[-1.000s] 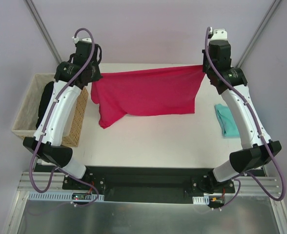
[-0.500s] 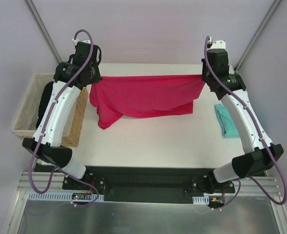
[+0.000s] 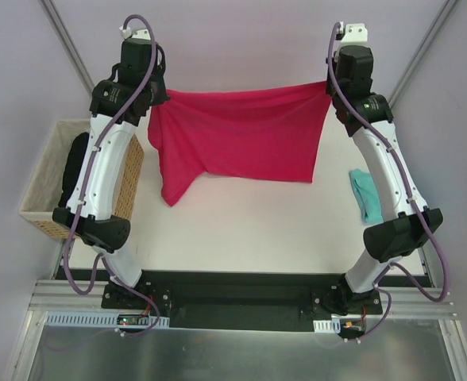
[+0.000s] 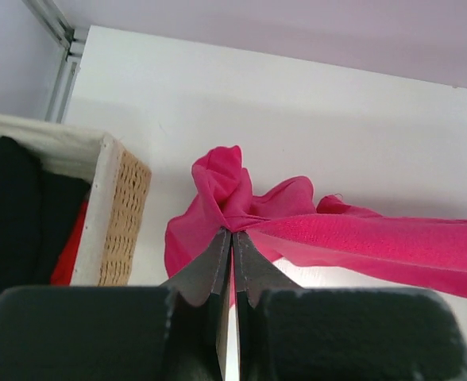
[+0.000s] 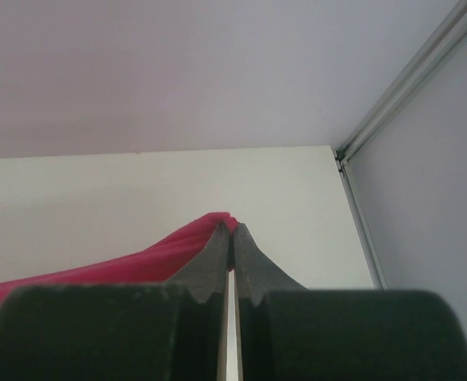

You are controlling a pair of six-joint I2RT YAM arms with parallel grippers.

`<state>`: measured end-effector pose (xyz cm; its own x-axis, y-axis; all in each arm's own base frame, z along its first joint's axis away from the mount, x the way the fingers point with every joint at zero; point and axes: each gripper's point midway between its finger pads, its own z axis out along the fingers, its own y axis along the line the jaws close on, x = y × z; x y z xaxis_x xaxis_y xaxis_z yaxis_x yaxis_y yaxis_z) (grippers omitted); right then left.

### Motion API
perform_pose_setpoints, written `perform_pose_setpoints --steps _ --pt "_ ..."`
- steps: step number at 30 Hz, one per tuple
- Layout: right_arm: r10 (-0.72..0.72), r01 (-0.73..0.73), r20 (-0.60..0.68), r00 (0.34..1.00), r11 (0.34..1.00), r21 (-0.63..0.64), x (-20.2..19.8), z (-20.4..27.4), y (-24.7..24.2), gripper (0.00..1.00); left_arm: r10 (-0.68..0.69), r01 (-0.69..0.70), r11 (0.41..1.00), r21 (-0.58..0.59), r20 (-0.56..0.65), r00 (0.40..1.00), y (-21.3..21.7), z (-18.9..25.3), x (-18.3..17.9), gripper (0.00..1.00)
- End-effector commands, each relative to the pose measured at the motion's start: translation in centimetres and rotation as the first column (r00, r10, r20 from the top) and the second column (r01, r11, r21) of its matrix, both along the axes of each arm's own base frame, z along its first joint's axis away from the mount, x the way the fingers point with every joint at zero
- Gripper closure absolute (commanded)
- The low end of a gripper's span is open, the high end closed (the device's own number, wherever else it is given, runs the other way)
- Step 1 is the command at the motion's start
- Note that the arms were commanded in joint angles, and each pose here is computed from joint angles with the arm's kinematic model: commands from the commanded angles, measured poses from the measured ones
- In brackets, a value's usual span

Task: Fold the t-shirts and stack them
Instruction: Flatten out the tshirt

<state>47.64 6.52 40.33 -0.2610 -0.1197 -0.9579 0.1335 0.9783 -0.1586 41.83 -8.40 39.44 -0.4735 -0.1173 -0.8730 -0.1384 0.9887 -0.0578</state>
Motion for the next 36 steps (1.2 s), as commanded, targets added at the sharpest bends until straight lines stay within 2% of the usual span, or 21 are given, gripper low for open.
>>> perform_pose_setpoints --steps 1,8,13,19,26,33,36 --pt "0.016 -0.020 0.189 0.982 1.000 0.019 2.2 5.2 0.2 0.99 0.020 -0.026 0.998 0.053 0.113 0.993 1.7 2.6 2.3 1.00" --pt "0.030 -0.024 0.293 0.956 0.999 -0.025 5.6 7.2 1.0 0.99 0.040 -0.047 0.998 0.040 0.176 0.984 3.5 3.3 6.3 1.00" --pt "0.032 -0.022 0.322 0.946 0.999 -0.037 8.1 7.4 1.4 0.99 0.043 -0.042 0.999 -0.006 0.219 0.975 4.5 4.0 8.8 1.00" --pt "0.049 -0.051 0.303 0.952 0.999 -0.002 9.0 6.0 2.1 1.00 0.017 -0.011 0.999 -0.031 0.199 0.980 4.0 2.6 10.3 1.00" --pt "0.062 -0.075 0.177 0.982 0.995 0.069 7.7 1.5 2.9 0.99 -0.032 0.036 0.998 -0.056 0.057 0.998 3.0 -2.3 8.4 1.00" --pt "0.093 -0.086 -0.046 0.995 0.985 0.151 3.4 -5.5 4.5 0.99 -0.086 0.072 0.991 -0.114 -0.118 0.989 1.9 -6.7 4.6 1.00" --pt "0.117 -0.100 -0.092 0.989 0.980 0.172 1.7 -7.6 5.7 0.99 -0.096 0.072 0.989 -0.129 -0.188 0.977 1.7 -8.2 3.2 1.00"
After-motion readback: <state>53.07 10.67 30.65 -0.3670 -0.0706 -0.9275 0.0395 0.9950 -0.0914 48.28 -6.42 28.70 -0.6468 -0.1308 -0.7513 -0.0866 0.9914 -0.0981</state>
